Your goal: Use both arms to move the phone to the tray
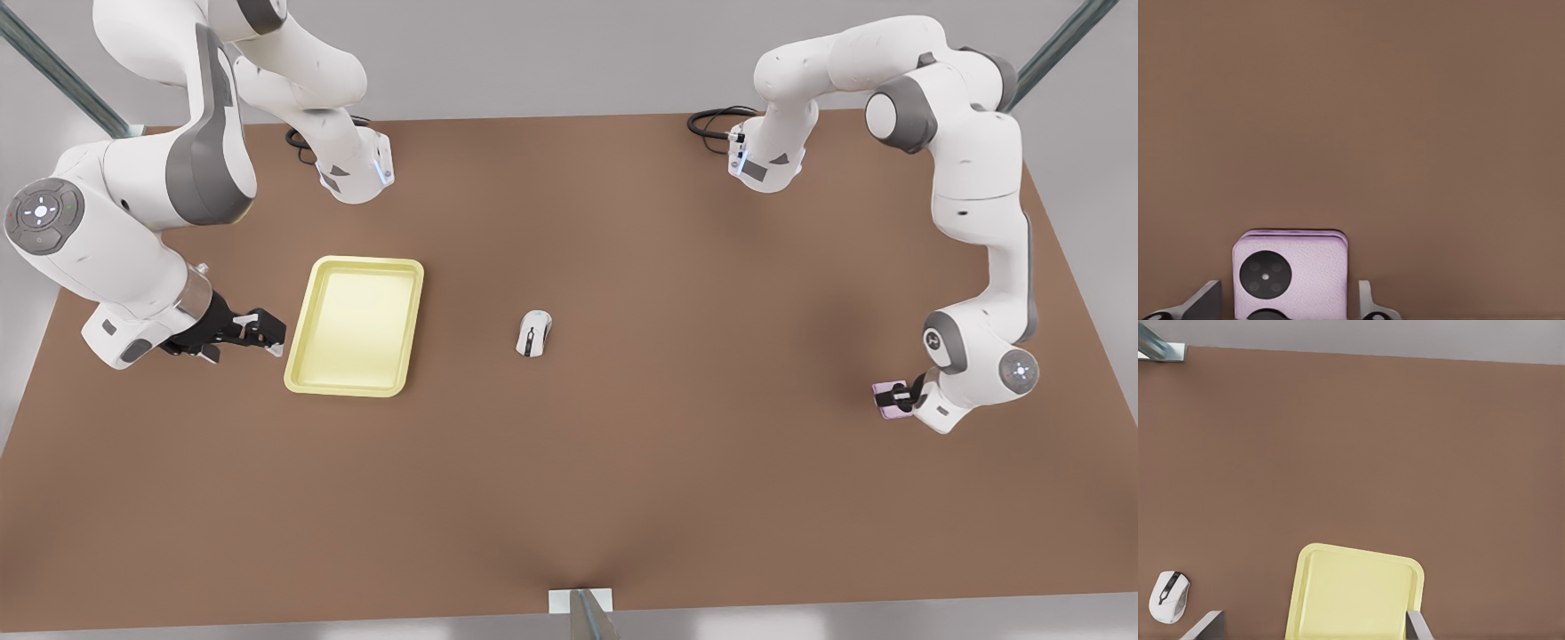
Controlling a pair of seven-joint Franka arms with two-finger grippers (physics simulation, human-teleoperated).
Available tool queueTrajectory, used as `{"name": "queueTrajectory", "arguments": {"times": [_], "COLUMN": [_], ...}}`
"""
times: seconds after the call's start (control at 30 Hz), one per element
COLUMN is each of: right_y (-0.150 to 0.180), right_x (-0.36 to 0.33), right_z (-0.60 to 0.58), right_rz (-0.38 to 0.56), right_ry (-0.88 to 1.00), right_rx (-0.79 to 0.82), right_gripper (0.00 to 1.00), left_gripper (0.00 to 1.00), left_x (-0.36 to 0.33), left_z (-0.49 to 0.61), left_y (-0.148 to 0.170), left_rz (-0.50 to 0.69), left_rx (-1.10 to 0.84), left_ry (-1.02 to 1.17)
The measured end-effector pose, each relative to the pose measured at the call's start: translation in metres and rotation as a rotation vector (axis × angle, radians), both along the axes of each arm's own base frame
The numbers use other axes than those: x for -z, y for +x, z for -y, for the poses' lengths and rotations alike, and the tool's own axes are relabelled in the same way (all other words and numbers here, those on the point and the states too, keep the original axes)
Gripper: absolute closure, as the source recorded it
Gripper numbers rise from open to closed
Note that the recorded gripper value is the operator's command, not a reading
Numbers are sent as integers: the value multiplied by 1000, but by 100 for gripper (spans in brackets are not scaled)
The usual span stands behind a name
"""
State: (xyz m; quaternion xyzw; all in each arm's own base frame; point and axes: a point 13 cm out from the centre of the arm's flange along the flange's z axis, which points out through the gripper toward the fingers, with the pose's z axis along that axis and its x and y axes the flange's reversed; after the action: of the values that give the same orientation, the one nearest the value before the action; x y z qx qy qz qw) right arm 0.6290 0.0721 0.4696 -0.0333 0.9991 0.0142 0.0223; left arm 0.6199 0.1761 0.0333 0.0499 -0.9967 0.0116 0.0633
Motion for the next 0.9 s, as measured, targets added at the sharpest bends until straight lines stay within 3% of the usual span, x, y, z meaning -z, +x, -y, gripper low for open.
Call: {"name": "queueTrajectory", "arguments": {"times": [0.1,0.13,0.17,0.47,0.57,0.67,0.8,0.9], "right_y": [0,0,0,0,0,0,0,0], "right_x": [0,0,0,0,0,0,0,0], "right_z": [0,0,0,1,1,1,1,1], "right_rz": [-1,-1,0,1,0,1,1,1], "right_ry": [-1,-1,-1,-3,-4,-4,-4,-4], "right_rx": [0,0,0,-1,-1,-1,-2,-2], "right_gripper": [0,0,0,0,0,0,0,0], "left_gripper": [0,18,26,25,25,25,23,23], "left_x": [7,9,10,3,-17,-54,-103,-113], "left_z": [1,1,1,0,29,144,408,567], "left_y": [-4,-5,-4,-1,14,36,43,2], "left_rz": [-8,-9,-8,3,28,60,135,146], "left_rx": [11,13,15,24,57,193,444,527], "left_ry": [-4,-4,-3,2,5,7,-4,-21]}}
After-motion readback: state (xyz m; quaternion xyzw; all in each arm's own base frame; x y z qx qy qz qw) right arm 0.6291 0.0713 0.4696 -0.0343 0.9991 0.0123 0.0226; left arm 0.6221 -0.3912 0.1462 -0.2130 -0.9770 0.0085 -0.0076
